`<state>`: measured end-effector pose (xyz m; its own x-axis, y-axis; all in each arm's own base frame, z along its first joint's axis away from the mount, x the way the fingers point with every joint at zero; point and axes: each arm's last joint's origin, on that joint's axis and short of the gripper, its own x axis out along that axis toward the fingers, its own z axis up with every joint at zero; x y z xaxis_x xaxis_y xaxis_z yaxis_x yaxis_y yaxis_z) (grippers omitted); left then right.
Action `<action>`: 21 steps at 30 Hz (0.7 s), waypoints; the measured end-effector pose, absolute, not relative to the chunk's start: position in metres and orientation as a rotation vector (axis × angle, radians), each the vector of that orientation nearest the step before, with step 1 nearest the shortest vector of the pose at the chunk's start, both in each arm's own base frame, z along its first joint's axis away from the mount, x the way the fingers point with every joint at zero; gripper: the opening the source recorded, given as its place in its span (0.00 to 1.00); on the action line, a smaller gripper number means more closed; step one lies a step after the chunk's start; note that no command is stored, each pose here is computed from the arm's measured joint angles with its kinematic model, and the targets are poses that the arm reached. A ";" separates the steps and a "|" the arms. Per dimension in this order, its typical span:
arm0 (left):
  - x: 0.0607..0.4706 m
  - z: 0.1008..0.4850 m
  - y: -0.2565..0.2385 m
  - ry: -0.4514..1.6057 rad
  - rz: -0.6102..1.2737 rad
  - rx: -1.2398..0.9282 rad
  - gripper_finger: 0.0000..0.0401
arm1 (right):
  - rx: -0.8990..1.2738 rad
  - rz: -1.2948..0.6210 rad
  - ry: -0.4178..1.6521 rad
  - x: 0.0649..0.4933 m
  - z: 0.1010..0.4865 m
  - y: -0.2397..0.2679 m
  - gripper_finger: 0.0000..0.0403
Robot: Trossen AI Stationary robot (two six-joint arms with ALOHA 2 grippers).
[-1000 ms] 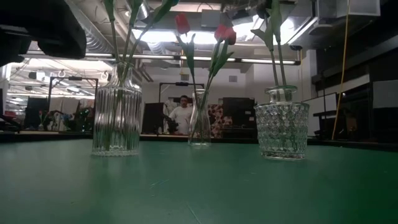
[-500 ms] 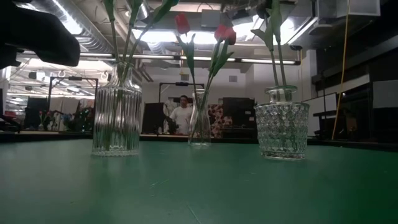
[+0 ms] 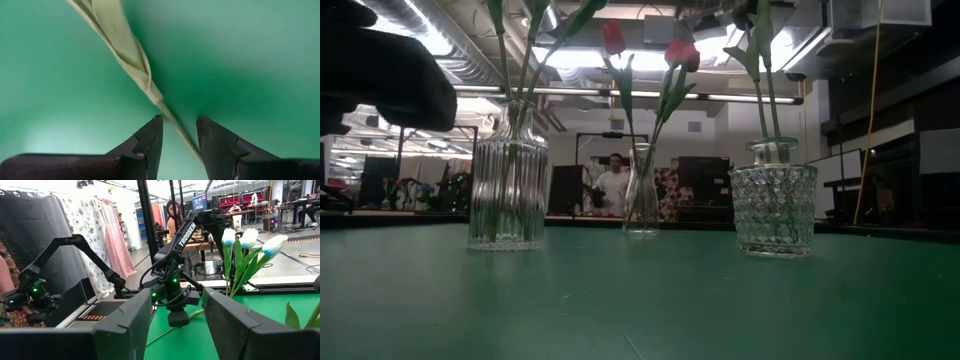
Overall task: Sort flowers into vase by color
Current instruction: Put the black tulip into the bottom right transparent vase
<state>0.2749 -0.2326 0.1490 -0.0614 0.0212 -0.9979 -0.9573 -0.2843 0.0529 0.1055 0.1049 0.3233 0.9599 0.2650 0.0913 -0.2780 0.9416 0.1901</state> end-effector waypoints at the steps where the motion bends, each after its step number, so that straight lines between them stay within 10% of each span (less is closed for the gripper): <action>1: 0.275 0.148 -0.233 1.085 1.475 -1.369 0.29 | 0.203 0.277 -0.064 0.106 0.323 0.105 0.44; 12: 0.273 0.132 -0.238 1.078 1.501 -1.292 0.26 | 0.209 0.256 -0.065 0.106 0.323 0.104 0.44; 21: 0.272 0.131 -0.237 1.088 1.441 -1.205 0.02 | 0.215 0.229 -0.065 0.106 0.323 0.104 0.44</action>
